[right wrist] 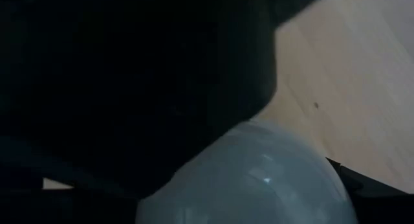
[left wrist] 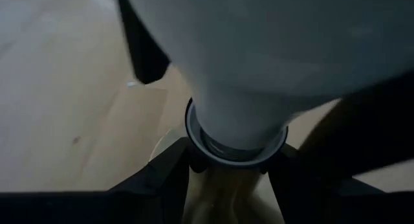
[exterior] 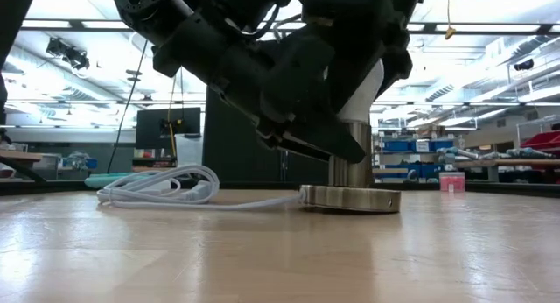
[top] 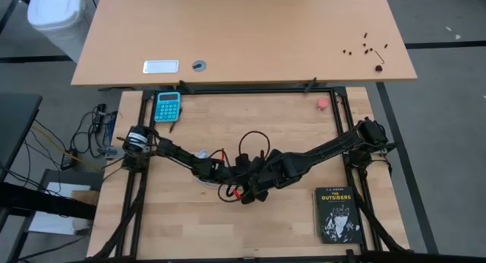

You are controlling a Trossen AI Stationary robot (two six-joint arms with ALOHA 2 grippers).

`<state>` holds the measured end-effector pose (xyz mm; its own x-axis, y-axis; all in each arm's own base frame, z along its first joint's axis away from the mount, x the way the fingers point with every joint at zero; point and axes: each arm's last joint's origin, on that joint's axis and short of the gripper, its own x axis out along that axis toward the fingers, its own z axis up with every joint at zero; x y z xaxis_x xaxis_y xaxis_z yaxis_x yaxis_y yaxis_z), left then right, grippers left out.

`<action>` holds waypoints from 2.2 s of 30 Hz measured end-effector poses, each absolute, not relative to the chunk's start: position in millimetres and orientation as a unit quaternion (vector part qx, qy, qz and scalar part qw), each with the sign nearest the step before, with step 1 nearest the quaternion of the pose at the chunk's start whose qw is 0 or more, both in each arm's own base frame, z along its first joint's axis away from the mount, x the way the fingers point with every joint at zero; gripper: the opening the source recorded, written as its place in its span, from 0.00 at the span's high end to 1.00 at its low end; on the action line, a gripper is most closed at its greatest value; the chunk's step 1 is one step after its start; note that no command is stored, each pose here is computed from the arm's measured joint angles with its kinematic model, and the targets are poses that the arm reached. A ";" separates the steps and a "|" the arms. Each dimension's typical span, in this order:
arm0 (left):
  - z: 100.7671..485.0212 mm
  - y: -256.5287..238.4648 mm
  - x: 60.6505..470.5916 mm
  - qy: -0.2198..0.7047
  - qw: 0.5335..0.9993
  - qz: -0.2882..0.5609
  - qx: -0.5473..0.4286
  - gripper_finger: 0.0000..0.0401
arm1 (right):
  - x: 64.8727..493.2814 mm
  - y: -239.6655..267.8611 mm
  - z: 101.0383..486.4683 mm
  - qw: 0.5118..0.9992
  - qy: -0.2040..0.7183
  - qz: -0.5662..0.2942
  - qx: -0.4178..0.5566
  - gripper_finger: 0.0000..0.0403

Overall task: Screw lightbulb
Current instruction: Insert the lightbulb into the lamp

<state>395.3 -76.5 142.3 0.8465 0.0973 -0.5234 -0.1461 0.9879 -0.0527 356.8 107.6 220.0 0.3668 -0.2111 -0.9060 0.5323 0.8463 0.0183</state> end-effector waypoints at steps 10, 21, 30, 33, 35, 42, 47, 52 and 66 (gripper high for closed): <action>142.4 -75.0 395.4 0.267 0.959 0.076 -0.046 0.52 | 357.9 104.0 220.0 0.802 0.492 -0.272 0.205 0.34; 142.6 -75.7 395.4 0.267 0.960 0.073 -0.041 0.52 | 359.9 104.0 220.7 0.818 0.500 -0.237 0.158 0.26; 144.7 -76.8 395.6 0.263 0.962 0.066 -0.038 0.52 | 357.7 106.0 227.8 0.833 0.498 -0.210 0.114 0.16; 145.4 -77.2 395.8 0.262 0.962 0.061 -0.038 0.52 | 355.0 107.8 235.3 0.842 0.487 -0.204 0.105 0.15; 145.5 -76.8 395.9 0.262 0.962 0.062 -0.037 0.52 | 353.2 107.6 240.0 0.845 0.483 -0.202 0.106 0.15; 144.9 -76.1 395.7 0.265 0.961 0.067 -0.036 0.52 | 350.0 107.0 244.2 0.845 0.486 -0.199 0.104 0.15; 144.4 -76.0 395.6 0.266 0.961 0.067 -0.035 0.52 | 348.4 106.8 246.5 0.845 0.488 -0.194 0.101 0.15; 144.3 -76.0 395.6 0.267 0.961 0.068 -0.035 0.52 | 343.6 107.2 256.9 0.853 0.476 -0.189 0.100 0.15; 142.8 -76.3 395.2 0.271 0.960 0.065 -0.035 0.52 | 323.1 117.7 289.4 0.880 0.429 -0.189 0.079 0.15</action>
